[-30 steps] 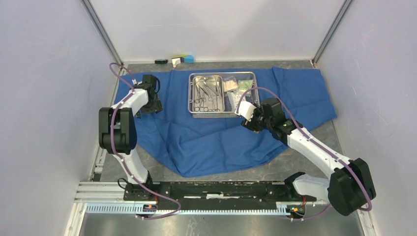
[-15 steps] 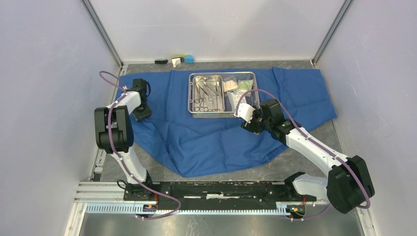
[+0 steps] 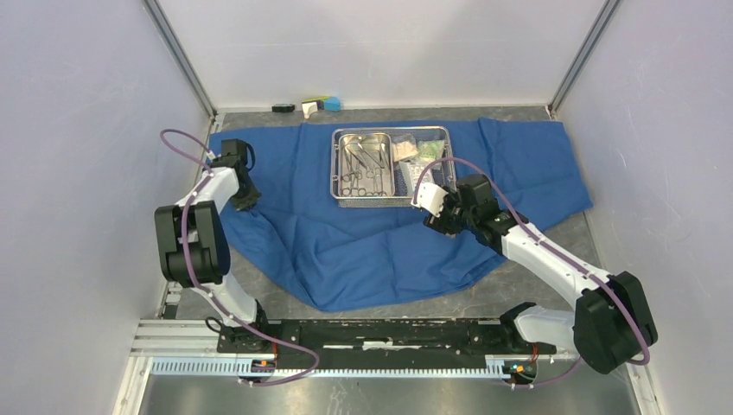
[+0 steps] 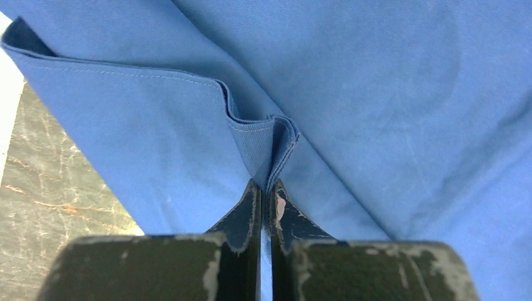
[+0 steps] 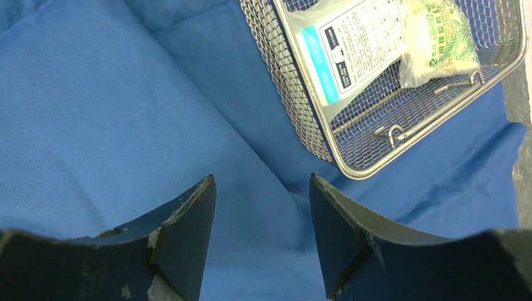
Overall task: Open and lay out the surgical kit
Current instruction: Smooth out the surgical kit at the center of the board.
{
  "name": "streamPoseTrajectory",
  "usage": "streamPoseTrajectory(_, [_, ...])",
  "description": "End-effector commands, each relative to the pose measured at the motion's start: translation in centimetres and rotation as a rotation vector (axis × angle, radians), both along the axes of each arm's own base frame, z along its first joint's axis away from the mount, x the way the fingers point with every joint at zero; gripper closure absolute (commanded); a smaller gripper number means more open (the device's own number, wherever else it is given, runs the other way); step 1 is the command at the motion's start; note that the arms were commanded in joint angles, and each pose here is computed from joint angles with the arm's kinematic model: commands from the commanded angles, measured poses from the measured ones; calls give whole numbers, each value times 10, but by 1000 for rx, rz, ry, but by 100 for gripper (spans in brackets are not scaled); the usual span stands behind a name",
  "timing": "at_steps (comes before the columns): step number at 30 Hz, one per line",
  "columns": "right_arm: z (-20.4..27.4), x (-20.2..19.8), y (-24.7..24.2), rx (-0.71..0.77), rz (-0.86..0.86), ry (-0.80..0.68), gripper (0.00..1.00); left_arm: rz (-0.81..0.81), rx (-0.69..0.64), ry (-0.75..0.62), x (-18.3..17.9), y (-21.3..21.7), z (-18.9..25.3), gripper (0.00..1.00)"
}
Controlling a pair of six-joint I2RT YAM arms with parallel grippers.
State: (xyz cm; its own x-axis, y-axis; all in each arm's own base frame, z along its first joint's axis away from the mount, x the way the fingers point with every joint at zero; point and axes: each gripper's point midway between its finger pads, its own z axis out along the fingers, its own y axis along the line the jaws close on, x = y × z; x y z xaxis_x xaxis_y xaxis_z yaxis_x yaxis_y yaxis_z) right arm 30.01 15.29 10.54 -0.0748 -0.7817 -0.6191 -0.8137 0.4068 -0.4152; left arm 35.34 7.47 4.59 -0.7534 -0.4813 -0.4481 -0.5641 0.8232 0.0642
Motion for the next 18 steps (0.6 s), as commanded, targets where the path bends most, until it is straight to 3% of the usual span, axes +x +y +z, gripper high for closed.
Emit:
streamPoseTrajectory(1, [-1,-1,5,5,27,4,37,-68,40,-71,1,4,26,98])
streamPoseTrajectory(10, [10,2,3,13,11,-20,36,-254,192,-111,-20,19,63,98])
streamPoseTrajectory(18, [33,17,-22,-26,-146,-95,36,-532,382,-86,-76,26,90,98])
